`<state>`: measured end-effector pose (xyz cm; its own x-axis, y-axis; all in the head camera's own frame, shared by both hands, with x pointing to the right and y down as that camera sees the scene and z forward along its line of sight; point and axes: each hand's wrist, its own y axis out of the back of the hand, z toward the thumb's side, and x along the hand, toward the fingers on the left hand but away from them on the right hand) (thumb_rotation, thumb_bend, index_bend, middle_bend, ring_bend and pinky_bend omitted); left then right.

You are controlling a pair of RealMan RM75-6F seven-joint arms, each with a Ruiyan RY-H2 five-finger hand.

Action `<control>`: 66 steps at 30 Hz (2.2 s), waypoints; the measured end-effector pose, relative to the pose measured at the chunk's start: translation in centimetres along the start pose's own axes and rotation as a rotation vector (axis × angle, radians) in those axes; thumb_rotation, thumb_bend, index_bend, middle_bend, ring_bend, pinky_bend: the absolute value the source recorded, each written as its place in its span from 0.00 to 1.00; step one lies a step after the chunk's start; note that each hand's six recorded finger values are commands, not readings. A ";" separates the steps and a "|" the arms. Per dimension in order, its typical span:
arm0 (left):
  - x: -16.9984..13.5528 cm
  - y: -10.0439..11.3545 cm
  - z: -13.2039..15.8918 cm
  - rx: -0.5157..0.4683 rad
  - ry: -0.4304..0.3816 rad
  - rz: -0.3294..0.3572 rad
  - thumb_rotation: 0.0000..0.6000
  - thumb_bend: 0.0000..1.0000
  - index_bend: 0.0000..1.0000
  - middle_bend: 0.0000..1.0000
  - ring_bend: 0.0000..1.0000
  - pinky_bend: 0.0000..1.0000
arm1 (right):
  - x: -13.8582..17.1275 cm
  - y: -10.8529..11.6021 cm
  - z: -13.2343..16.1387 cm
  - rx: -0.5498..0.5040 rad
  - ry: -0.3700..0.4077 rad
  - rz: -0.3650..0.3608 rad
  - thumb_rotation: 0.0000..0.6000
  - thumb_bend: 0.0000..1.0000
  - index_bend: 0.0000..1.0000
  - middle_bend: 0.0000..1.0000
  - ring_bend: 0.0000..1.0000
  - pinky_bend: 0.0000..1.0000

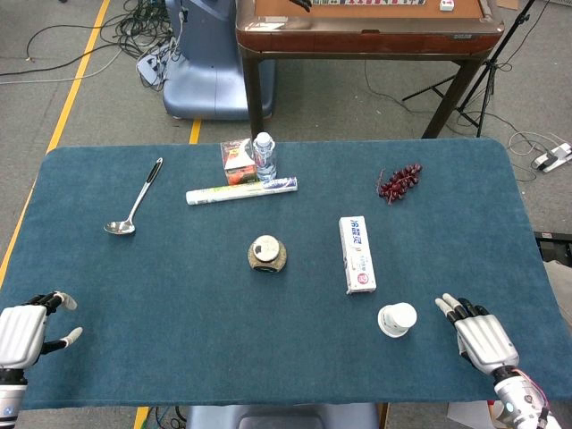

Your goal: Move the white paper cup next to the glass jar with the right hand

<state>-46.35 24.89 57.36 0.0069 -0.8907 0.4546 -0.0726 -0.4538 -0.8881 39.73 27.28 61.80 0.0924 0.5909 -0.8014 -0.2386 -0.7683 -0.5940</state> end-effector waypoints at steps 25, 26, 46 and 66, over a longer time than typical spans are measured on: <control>0.0 0.1 -0.2 -0.003 0.005 0.003 1.00 0.09 0.50 0.48 0.49 0.66 | -1.1 -1.9 4.8 -0.055 0.138 0.089 1.00 1.00 0.08 0.09 0.08 0.24; 0.0 0.1 -0.2 -0.003 0.006 0.002 1.00 0.09 0.50 0.48 0.49 0.66 | -1.2 -1.9 4.9 -0.058 0.143 0.090 1.00 1.00 0.08 0.09 0.08 0.24; 0.1 0.1 -0.5 -0.001 0.017 0.002 1.00 0.09 0.50 0.48 0.49 0.66 | -2.3 -0.9 9.2 -0.095 0.272 0.089 1.00 1.00 0.08 0.09 0.08 0.24; 0.2 0.2 -0.9 -0.004 0.030 0.003 1.00 0.09 0.50 0.48 0.49 0.66 | -3.1 0.7 13.6 -0.085 0.388 0.080 1.00 1.00 0.08 0.09 0.08 0.24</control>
<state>-47.27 24.67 57.30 -0.0233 -0.8908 0.4538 -0.0770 -0.4510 -0.8892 26.12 28.25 64.82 0.4384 0.4046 -0.8026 -0.1803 -0.8352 -0.5195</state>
